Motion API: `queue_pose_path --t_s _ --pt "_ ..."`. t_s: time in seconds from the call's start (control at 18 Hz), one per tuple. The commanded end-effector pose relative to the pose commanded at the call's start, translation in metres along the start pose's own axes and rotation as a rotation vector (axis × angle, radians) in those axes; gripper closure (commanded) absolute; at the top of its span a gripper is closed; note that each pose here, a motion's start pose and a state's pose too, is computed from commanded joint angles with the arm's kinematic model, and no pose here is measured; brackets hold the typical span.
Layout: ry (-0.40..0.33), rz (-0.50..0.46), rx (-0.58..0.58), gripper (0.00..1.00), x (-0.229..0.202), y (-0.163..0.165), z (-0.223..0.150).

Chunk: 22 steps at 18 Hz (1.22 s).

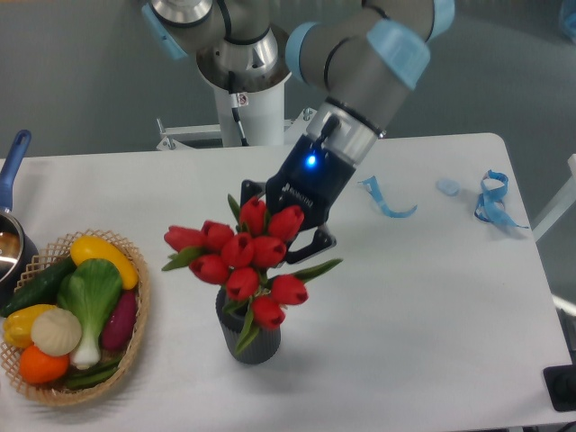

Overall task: Pick up the flowers from the vase
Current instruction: 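Lift the tulip bouquet up and out of the grey vase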

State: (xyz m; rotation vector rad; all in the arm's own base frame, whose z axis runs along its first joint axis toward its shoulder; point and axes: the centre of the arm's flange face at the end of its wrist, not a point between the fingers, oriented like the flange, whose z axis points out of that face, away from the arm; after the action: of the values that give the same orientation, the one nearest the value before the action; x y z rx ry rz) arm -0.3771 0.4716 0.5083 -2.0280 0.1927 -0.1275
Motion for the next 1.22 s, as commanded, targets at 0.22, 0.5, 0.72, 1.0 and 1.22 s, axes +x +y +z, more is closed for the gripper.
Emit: queue_pose_path --t_s 0.22,0.5,0.72,1.0,1.22 --pt "-0.018 -0.029 0.051 0.73 0.003 -0.021 -0.028" --pt "-0.076 -0.055 0.094 0.73 -0.016 -0.031 -0.070" --pt "-0.163 -0.074 0.090 0.73 -0.053 -0.007 -0.108" --pt "-0.189 -0.036 0.063 0.73 -0.098 0.041 -0.113" --pt "-0.206 -0.011 0.042 0.73 -0.119 0.068 -0.118"
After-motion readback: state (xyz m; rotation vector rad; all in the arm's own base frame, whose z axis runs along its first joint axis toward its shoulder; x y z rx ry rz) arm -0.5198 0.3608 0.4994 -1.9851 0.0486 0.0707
